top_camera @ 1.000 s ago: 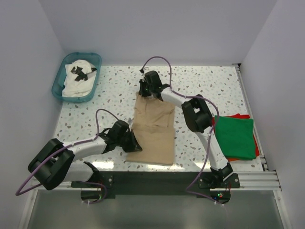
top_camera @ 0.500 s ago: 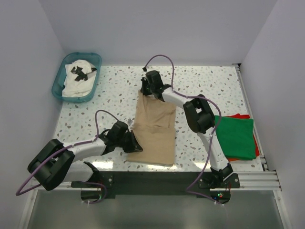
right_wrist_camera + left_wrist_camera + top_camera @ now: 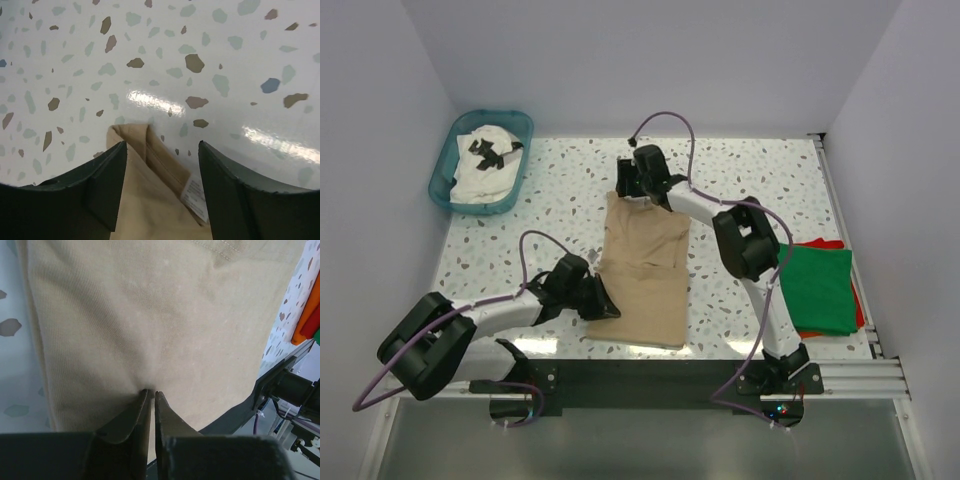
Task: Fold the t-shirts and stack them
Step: Fold the tshirt
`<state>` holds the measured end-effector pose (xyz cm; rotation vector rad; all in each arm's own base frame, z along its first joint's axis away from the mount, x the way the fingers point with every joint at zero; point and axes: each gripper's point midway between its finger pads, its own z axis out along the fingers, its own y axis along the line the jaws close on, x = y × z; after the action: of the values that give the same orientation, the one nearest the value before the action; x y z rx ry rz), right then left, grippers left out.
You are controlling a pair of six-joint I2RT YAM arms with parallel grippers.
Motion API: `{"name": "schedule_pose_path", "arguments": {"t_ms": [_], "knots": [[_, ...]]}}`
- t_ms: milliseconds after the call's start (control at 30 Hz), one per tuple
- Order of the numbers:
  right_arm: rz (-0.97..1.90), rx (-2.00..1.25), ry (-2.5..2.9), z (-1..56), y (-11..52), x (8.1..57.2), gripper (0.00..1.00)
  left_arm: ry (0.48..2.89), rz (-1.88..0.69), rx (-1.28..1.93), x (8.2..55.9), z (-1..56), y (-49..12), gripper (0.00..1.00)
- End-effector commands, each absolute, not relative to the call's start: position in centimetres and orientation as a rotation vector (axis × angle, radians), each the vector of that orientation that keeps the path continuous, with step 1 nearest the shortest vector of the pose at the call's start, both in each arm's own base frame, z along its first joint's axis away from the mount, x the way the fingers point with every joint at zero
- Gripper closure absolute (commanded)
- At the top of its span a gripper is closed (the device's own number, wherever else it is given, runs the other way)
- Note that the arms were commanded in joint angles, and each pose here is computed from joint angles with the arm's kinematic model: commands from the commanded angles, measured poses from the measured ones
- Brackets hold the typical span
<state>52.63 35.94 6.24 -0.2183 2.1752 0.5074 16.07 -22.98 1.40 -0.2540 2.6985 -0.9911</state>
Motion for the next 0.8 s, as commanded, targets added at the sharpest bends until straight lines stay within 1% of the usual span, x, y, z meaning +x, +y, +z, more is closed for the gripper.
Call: {"name": "schedule_pose_path", "arguments": {"t_ms": [0,67,133,167,200,233,267,300,333,367,400,467,533,567,600,633,667,733,767], "knots": [[0.500,-0.114,2.047,15.8,32.7,53.9,0.37,2.708,-0.959,-0.219,16.2,1.8,-22.8,0.85],[0.502,-0.054,2.058,17.6,30.4,53.4,0.35,2.684,-0.972,-0.189,16.8,2.5,-23.2,0.82],[0.483,0.003,2.105,16.9,27.8,52.3,0.35,2.640,-0.995,-0.149,17.8,3.8,-23.9,0.79],[0.496,0.042,2.107,18.3,26.6,51.3,0.35,2.618,-1.003,-0.140,18.2,4.4,-24.1,0.77],[0.485,0.063,2.164,16.6,25.5,50.0,0.35,2.595,-1.008,-0.121,18.8,5.3,-24.5,0.75],[0.478,0.095,2.190,16.0,24.2,49.3,0.35,2.567,-0.991,-0.125,19.3,6.0,-24.3,0.72],[0.504,0.125,2.181,17.7,23.4,47.9,0.36,2.553,-0.972,-0.126,19.7,6.4,-24.2,0.71],[0.489,0.136,2.255,15.1,22.5,45.7,0.36,2.548,-0.910,-0.144,20.2,6.8,-23.6,0.69],[0.490,0.155,2.269,15.1,21.9,44.4,0.36,2.541,-0.879,-0.158,20.5,7.0,-23.2,0.65],[0.515,0.170,2.259,16.1,21.6,42.9,0.38,2.511,-0.868,-0.164,20.8,7.9,-22.9,0.63],[0.519,0.183,2.325,13.8,20.9,40.6,0.41,2.534,-0.823,-0.198,20.5,7.6,-22.0,0.62],[0.618,0.189,2.383,12.8,21.5,37.4,0.45,2.515,-0.783,-0.234,20.4,7.8,-20.9,0.59],[0.661,0.148,2.471,11.1,21.7,32.4,0.45,2.527,-0.741,-0.272,19.7,7.7,-19.7,0.58],[0.663,0.131,2.495,10.7,21.6,30.7,0.44,2.544,-0.711,-0.289,19.2,7.1,-19.0,0.58],[0.662,0.126,2.530,9.8,21.1,28.2,0.44,2.570,-0.676,-0.320,18.4,6.5,-18.3,0.56],[0.719,0.114,2.557,9.6,21.6,26.1,0.44,2.554,-0.691,-0.335,18.1,6.8,-18.0,0.55],[0.715,0.126,2.624,7.6,20.9,23.5,0.44,2.587,-0.664,-0.375,17.0,5.7,-17.2,0.53],[0.807,0.150,2.629,8.1,20.8,20.4,0.43,2.580,-0.682,-0.403,16.2,5.7,-16.8,0.53],[0.800,0.178,2.684,6.3,19.9,18.4,0.43,2.604,-0.666,-0.429,15.4,4.9,-16.2,0.53]]}}
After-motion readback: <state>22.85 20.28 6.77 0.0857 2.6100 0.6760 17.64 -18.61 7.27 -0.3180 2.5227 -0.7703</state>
